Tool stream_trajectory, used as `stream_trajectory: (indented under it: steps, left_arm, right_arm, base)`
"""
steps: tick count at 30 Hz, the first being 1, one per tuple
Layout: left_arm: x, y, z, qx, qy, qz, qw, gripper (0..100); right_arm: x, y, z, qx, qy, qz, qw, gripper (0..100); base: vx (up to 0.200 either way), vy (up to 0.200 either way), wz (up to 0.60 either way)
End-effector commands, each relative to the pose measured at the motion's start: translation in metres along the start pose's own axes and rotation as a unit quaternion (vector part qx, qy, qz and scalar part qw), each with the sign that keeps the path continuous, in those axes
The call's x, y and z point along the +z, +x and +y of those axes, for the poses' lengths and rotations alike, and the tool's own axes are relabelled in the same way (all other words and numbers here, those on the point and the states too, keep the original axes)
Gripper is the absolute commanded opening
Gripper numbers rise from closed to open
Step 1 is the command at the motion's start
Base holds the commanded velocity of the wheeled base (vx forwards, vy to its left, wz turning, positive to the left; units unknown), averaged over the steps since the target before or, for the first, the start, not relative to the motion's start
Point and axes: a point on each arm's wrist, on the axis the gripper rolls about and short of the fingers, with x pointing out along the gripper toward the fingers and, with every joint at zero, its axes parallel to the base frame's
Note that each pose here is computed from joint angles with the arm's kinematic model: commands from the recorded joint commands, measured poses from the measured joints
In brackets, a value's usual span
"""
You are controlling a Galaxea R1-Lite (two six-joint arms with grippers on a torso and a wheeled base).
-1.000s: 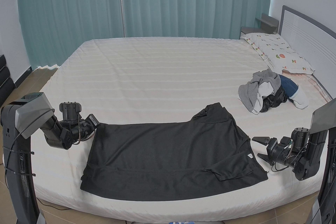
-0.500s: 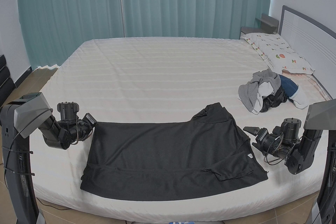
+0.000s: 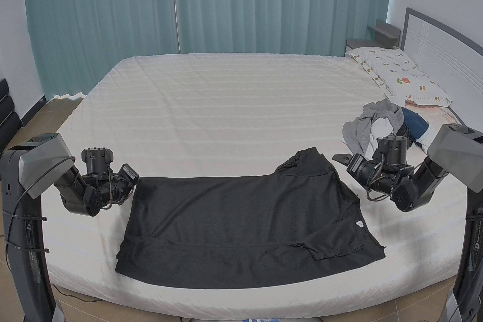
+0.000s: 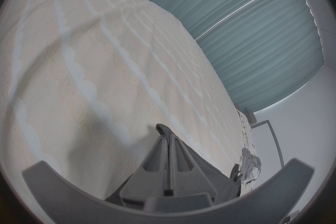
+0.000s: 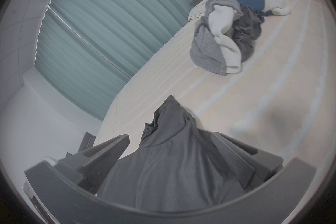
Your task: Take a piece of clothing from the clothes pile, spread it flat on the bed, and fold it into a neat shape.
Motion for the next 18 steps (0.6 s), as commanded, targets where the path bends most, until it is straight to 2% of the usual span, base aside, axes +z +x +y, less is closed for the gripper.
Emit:
stream_trajectory:
  steps: [1,3,18]
  left_arm:
    - [-0.002,-0.004,0.001,-0.006,-0.002,0.002,1.0,0]
    - [-0.003,-0.004,0.002,-0.013,0.0,-0.003,0.9999,0]
    - [-0.003,-0.004,0.003,-0.016,-0.001,-0.005,0.9999,0]
  right_arm:
    - [-0.016,0.049,-0.008,-0.045,-0.019,0.02,0.9986,100]
    - [-0.019,0.059,-0.009,-0.059,-0.021,0.016,0.9979,100]
    - [-0.018,0.071,-0.01,-0.046,-0.025,0.006,0.9986,100]
  base:
    - [0.0,0.0,0.0]
    - [0.0,0.0,0.0]
    - [0.0,0.0,0.0]
